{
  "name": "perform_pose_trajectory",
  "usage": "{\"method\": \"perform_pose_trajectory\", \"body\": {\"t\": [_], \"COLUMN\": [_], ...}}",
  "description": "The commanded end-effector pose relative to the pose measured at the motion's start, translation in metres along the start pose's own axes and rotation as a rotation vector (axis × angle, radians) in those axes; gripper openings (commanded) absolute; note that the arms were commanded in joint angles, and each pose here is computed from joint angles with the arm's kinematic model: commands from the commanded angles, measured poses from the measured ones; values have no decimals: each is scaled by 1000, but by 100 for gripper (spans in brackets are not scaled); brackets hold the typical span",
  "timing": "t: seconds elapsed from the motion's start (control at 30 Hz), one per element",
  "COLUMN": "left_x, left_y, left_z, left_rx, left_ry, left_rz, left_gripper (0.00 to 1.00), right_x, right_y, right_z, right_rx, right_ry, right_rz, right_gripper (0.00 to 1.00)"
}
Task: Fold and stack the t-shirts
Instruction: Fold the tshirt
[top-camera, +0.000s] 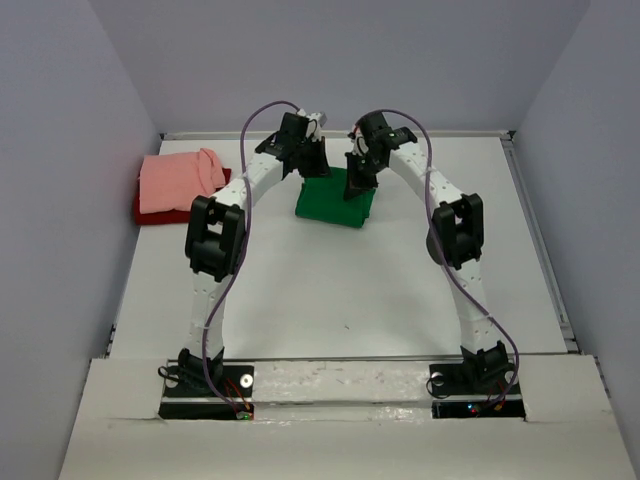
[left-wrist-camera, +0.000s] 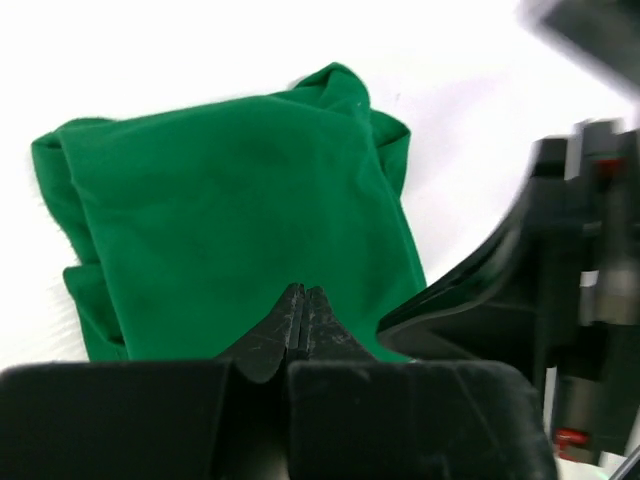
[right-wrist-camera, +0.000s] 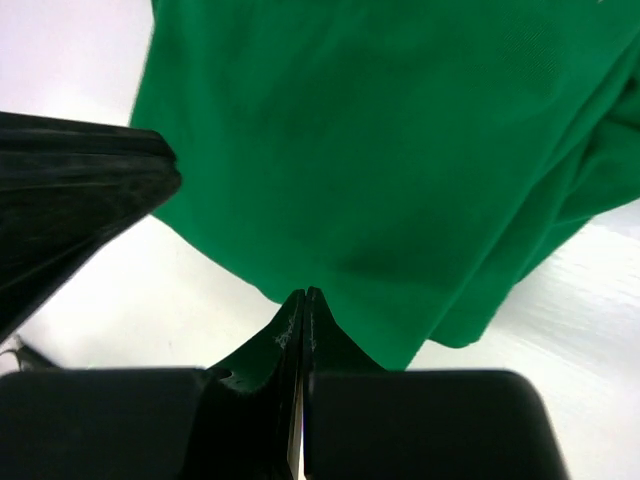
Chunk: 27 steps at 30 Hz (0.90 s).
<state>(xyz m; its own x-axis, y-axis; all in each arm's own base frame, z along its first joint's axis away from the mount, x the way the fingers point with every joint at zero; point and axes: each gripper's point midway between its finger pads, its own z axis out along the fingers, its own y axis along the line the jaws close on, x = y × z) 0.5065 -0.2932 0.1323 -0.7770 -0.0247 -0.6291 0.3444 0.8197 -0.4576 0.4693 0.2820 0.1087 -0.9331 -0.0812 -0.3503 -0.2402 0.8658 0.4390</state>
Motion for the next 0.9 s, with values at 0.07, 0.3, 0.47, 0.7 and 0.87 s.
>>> {"method": "perform_pose_trajectory", "body": {"t": [0.07,0.3,0.47,0.7,0.87], "left_x": [-20,-7,-16,0,20], "left_y": [-10,20,29,47,63], "left_z": [-7,25,50,83,86], "left_rx": [76,38,71,92,50], "left_ry": [-52,-9,-17,35,62], "left_rz": [31,-7,-27,-83,-102], "left_gripper": [0,0,0,0,0], "right_x": [7,19,31,51,77], "right_y": [13,-5,-17,-35,-52], "right_z": [1,21,32,35,35], "right_rx": [-73,-23,12,94,171], "right_ry": [33,81,110,155,204], "right_rz": [22,40,59,108,143], "right_gripper": [0,0,0,0,0]}}
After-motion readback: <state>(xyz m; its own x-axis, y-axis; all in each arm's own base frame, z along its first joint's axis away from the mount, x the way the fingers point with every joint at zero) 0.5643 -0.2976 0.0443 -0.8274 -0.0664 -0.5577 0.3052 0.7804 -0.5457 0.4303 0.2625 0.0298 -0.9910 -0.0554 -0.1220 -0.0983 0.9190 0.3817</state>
